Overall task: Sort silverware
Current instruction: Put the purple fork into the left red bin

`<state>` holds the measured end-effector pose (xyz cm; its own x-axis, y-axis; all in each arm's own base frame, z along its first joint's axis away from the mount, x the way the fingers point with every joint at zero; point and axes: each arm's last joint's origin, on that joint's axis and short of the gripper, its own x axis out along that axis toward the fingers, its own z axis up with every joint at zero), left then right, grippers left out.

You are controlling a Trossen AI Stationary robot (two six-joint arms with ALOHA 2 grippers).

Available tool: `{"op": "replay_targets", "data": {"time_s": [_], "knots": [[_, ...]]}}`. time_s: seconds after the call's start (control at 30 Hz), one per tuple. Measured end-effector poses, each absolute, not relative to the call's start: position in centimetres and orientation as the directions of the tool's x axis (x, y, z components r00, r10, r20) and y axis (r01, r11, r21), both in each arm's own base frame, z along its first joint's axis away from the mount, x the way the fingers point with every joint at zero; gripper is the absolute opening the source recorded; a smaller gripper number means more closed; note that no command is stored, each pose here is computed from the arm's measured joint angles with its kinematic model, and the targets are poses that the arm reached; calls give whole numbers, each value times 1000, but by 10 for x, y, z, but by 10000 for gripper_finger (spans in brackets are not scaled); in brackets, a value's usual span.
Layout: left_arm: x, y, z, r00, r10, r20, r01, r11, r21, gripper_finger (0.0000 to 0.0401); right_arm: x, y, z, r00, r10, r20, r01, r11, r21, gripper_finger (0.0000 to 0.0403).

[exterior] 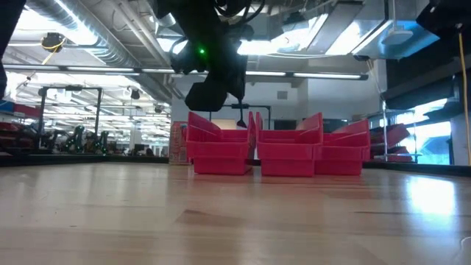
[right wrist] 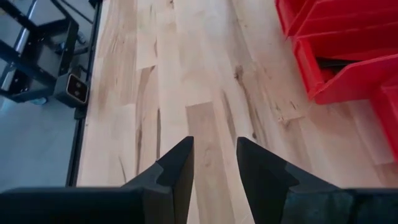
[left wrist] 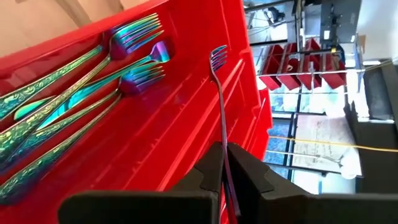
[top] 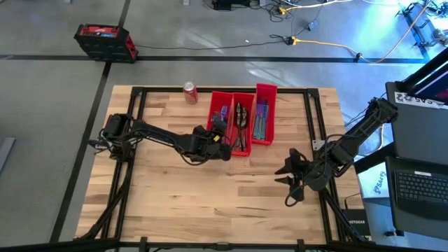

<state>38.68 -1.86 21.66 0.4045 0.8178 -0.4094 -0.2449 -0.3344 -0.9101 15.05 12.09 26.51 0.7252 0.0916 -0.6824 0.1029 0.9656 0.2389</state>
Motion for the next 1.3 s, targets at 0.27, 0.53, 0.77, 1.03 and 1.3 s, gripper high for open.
{"op": "replay_targets", "data": {"time_s": [0.27,0.53,0.77,1.03,1.3], "knots": [[387,-11,217,381,834,-399,-248,-324,-913,63,149,123,264,680,179,-711,16,966,258,108],[387,-10,217,381,831,-405,-283,-313,-907,118,149,124,264,665,210,-717,-26,966,258,108],[385,-16,210,441,697,-565,-437,-383,-814,140,149,125,265,666,209,-716,-11,962,271,108],[372,-46,201,433,525,-733,-600,-439,-669,143,150,126,266,674,234,-701,2,948,318,108],[370,-49,200,433,405,-805,-702,-408,-583,144,155,129,273,740,234,-631,-6,940,342,108]]}}
